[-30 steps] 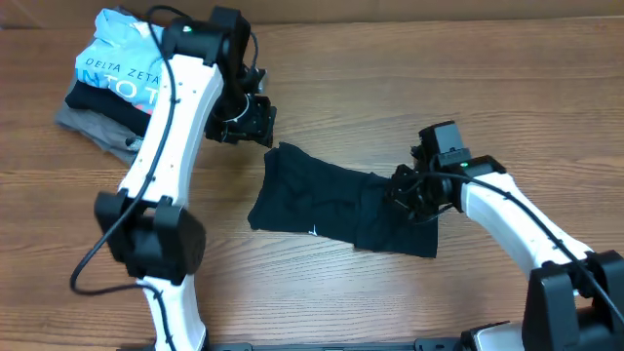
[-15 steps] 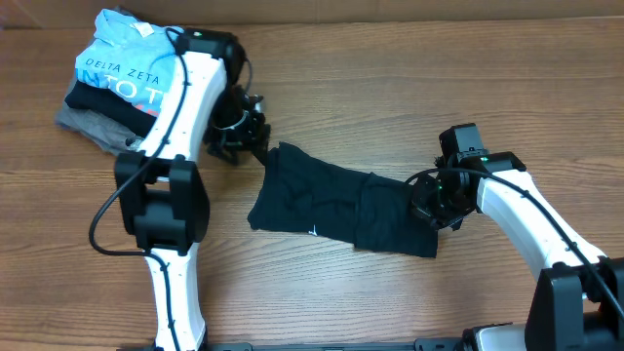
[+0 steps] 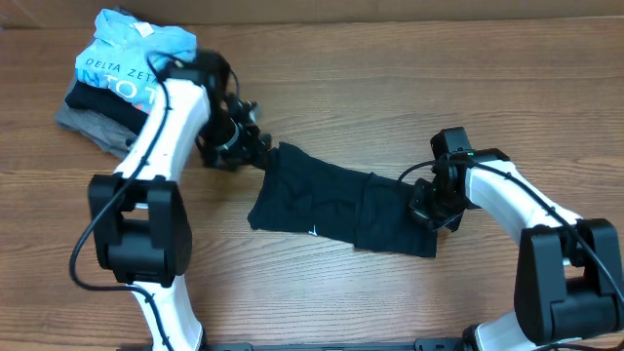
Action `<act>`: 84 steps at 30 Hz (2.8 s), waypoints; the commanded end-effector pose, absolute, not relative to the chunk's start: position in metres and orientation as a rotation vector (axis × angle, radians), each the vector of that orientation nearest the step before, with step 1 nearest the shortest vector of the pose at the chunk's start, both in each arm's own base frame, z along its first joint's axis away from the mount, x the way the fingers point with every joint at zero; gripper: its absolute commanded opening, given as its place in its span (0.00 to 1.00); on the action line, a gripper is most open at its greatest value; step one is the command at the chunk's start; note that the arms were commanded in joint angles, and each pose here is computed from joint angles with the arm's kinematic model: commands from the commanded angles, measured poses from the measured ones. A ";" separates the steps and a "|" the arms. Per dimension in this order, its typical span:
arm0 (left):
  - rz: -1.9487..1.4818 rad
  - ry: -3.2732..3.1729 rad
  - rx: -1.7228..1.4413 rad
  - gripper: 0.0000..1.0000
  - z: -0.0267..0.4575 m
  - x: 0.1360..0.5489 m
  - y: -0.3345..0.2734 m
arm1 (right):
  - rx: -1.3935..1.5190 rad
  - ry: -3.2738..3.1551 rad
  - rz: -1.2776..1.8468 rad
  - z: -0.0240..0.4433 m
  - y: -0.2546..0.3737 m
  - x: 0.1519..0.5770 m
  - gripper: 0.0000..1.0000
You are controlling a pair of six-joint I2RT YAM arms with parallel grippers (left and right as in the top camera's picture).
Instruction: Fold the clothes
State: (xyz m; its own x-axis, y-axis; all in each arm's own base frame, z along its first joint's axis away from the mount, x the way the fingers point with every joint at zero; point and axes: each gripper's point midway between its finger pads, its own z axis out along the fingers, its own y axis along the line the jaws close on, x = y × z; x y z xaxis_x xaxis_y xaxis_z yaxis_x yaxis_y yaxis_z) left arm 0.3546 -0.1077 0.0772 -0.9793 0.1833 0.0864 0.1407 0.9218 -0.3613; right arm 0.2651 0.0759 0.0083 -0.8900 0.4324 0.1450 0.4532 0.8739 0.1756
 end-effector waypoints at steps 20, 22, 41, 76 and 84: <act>0.616 -2.925 -0.410 0.83 -0.016 0.309 -0.159 | -0.697 -2.956 -0.318 0.007 0.075 0.271 0.10; 0.606 -2.914 -0.388 0.75 -0.016 0.304 -0.166 | -0.697 -2.956 -0.318 0.007 0.075 0.271 0.10; 0.217 -2.939 -0.090 0.04 0.053 0.327 -0.088 | -0.614 -3.079 -0.355 0.041 0.073 0.278 0.11; 0.390 -3.011 -0.756 0.49 0.092 0.261 -0.322 | -0.949 -3.064 -0.344 0.067 0.005 0.280 0.18; 0.355 -3.014 -0.654 0.47 0.119 0.283 -0.288 | -0.619 -3.128 -0.689 0.079 0.039 0.293 0.26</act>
